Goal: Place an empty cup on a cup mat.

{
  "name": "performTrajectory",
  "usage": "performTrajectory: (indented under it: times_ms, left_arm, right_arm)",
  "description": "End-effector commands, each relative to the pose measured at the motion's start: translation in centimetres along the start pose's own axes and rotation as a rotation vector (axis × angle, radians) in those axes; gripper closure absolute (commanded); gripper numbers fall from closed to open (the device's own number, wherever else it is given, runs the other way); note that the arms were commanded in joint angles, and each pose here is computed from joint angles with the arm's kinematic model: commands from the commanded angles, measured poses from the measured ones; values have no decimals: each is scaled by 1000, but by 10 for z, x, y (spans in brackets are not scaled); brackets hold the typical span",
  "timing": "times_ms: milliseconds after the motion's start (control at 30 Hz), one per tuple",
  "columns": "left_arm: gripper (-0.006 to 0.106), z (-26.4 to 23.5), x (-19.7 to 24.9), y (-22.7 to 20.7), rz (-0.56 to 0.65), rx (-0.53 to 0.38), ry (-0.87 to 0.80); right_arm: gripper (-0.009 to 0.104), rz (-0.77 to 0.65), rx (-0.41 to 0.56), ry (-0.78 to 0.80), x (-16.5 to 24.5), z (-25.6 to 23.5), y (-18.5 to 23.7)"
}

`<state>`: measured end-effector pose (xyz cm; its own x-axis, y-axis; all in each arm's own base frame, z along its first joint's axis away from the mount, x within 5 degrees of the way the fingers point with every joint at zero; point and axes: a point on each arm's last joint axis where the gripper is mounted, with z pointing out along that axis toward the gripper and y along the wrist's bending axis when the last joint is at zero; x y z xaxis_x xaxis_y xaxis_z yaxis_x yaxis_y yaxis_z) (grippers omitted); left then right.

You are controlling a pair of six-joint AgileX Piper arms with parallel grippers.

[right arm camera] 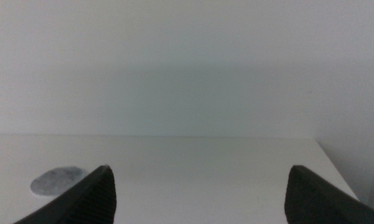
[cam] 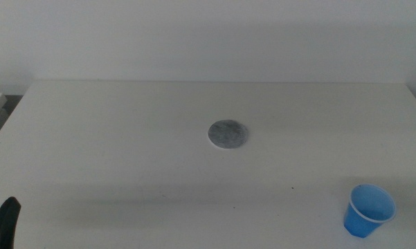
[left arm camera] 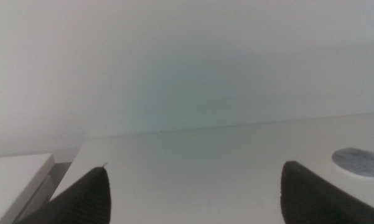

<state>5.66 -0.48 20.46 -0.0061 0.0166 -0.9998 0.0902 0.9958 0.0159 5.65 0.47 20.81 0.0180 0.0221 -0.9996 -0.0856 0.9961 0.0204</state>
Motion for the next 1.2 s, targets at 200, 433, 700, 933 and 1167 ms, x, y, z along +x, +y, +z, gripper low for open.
performTrajectory:
  times_ms: [200, 433, 700, 933, 1167]
  left_arm:
    - [7, 0, -1, 0, -4, 2, -10]
    - [7, 0, -1, 0, -4, 2, -10]
    - [7, 0, -1, 0, -4, 2, -10]
    - [7, 0, -1, 0, -4, 2, -10]
    - [7, 0, -1, 0, -4, 2, -10]
  right_arm:
    - [3, 20, 5, 115, -41, -14, 1]
    - [3, 34, 3, 174, -108, -7, 2]
    - [3, 151, -60, 452, -163, 35, 13]
    - [3, 222, -60, 733, -187, 85, 17]
    - [3, 258, -21, 1089, -162, 134, 19]
